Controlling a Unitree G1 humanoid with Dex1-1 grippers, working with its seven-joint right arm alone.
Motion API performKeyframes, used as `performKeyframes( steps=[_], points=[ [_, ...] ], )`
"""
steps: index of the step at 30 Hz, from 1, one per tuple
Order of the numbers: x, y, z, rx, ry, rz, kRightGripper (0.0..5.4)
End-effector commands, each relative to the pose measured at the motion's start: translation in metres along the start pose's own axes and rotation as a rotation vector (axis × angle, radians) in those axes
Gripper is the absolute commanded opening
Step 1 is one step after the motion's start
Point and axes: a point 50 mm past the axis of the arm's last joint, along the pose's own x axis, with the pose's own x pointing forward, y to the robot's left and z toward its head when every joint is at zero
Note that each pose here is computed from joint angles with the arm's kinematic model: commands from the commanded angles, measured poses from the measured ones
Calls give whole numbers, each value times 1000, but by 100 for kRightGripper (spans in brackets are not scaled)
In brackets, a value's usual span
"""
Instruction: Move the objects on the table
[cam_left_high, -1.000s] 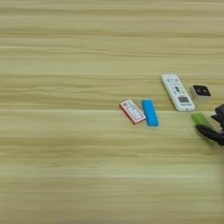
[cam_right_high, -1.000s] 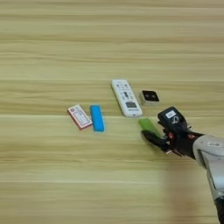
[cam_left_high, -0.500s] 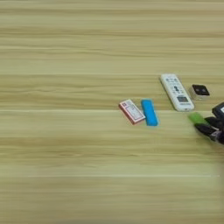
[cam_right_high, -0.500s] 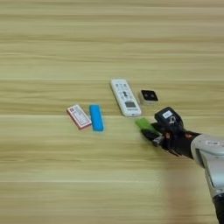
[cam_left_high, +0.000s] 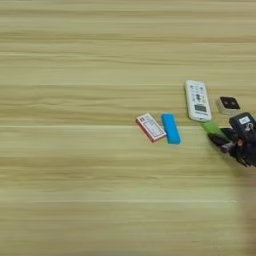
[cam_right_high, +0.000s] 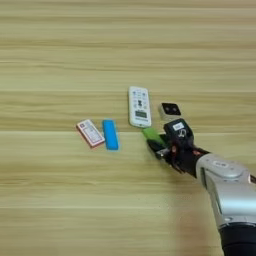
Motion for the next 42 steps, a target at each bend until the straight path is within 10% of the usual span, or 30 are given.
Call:
performKeyframes(
  steps=[1, 11, 23, 42],
  points=[
    [-8, -4, 20, -38, -41, -68, 142],
    [-13, 22, 59, -71, -185, -2, 140],
    [9, 31, 109, 79, -374, -16, 140],
    [99, 34, 131, 160, -216, -138, 140]
  ],
)
